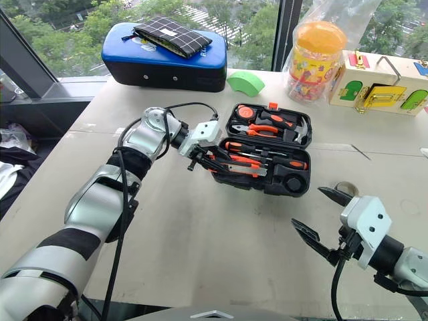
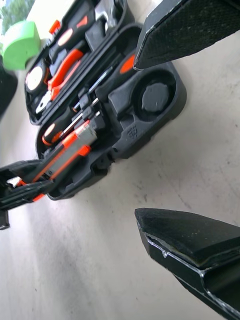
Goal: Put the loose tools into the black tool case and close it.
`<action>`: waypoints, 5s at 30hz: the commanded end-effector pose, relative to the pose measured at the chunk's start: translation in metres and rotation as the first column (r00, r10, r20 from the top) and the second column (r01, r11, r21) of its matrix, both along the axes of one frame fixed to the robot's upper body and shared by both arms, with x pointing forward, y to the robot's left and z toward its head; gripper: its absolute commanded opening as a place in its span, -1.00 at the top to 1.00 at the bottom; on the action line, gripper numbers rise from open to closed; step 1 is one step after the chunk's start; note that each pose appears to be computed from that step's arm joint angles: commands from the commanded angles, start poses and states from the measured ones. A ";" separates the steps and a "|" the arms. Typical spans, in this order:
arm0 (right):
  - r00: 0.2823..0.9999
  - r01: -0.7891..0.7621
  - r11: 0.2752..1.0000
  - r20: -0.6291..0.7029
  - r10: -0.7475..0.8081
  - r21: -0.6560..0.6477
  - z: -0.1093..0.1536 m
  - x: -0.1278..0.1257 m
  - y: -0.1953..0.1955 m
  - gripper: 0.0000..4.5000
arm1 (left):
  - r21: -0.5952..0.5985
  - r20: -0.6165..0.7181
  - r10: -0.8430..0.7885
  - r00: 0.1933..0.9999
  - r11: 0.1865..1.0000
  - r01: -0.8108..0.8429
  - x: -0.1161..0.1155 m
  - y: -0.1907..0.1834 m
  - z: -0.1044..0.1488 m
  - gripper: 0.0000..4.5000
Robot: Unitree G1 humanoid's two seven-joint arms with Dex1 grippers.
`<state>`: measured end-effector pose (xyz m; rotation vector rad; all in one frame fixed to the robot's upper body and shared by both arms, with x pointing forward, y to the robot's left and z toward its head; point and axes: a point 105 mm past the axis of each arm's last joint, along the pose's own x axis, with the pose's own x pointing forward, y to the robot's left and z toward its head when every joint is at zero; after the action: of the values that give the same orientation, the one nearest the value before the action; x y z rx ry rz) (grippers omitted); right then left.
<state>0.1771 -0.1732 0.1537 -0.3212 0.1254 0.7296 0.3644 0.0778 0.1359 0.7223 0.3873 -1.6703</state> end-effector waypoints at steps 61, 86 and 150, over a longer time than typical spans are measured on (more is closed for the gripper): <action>0.998 -0.028 0.999 0.054 0.030 -0.044 0.008 0.019 -0.003 -1.00 | -0.221 0.203 0.259 0.944 0.952 -0.214 0.003 -0.024 -0.063 0.93; 0.851 0.317 0.912 -0.346 -0.395 -0.261 -0.048 0.095 -0.074 -1.00 | -0.556 -0.199 0.073 0.977 0.813 -0.174 -0.118 -0.019 0.050 -0.98; 0.883 -0.213 0.921 -0.468 0.038 -0.327 -0.046 0.120 0.007 0.99 | -0.556 -0.274 0.370 0.888 0.692 -0.460 -0.162 0.044 0.030 -1.00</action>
<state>0.2972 -0.1574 0.1080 -0.5155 0.6816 0.9308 0.2080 0.1282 0.1608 0.0063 0.0876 -1.2450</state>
